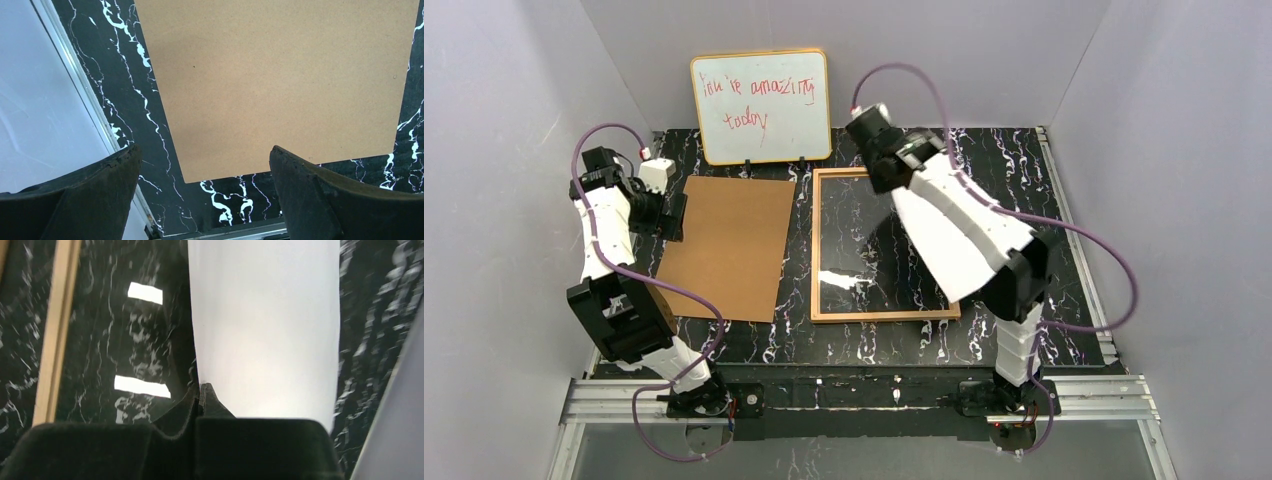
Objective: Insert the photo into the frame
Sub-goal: Turn over the photo from the photo frame.
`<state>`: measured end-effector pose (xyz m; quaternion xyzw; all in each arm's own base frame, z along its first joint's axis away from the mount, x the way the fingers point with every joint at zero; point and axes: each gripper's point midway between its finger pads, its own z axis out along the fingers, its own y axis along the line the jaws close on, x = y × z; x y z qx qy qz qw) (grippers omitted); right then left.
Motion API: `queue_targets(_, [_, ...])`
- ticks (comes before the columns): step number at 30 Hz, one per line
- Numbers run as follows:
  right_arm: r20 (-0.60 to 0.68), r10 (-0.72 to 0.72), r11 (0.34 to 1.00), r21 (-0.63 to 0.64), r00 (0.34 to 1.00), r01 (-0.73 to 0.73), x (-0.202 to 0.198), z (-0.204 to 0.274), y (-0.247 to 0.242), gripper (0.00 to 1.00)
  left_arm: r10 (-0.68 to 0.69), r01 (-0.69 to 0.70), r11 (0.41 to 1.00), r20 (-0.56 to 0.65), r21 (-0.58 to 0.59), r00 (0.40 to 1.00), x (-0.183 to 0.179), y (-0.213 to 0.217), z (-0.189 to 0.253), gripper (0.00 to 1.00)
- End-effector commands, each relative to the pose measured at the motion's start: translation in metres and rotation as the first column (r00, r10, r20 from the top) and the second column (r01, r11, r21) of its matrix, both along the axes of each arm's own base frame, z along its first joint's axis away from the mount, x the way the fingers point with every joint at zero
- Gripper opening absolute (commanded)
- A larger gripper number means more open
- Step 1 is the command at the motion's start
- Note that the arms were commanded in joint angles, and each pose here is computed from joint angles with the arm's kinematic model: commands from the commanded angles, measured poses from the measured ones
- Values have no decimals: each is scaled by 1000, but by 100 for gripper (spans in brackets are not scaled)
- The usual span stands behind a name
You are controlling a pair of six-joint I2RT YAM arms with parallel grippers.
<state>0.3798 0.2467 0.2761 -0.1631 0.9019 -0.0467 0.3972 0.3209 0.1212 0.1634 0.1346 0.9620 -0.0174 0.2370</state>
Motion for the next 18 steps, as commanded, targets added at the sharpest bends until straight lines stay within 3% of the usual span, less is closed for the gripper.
queue_targets(1, [-159,29,987,164,987,-3,-19,-54,35,1,-14,14,1000,9,1,1000,-11,-6,7,98])
queue_targets(5, [-250,149,869,494,957,-6,-29,-82,88,1,-18,18,1000,13,5,1000,-12,-6,6,98])
queue_targets(7, [-325,161,805,590,932,66,-26,-96,97,1,-22,22,1000,14,12,1000,-12,-6,5,98])
queue_targets(12, [-418,127,759,624,900,183,-18,-117,111,1,-32,32,999,10,30,999,-14,-4,1,98])
queue_targets(18, [-382,-6,713,646,924,271,3,-115,116,1,-37,37,999,-1,36,999,-16,-2,-7,98])
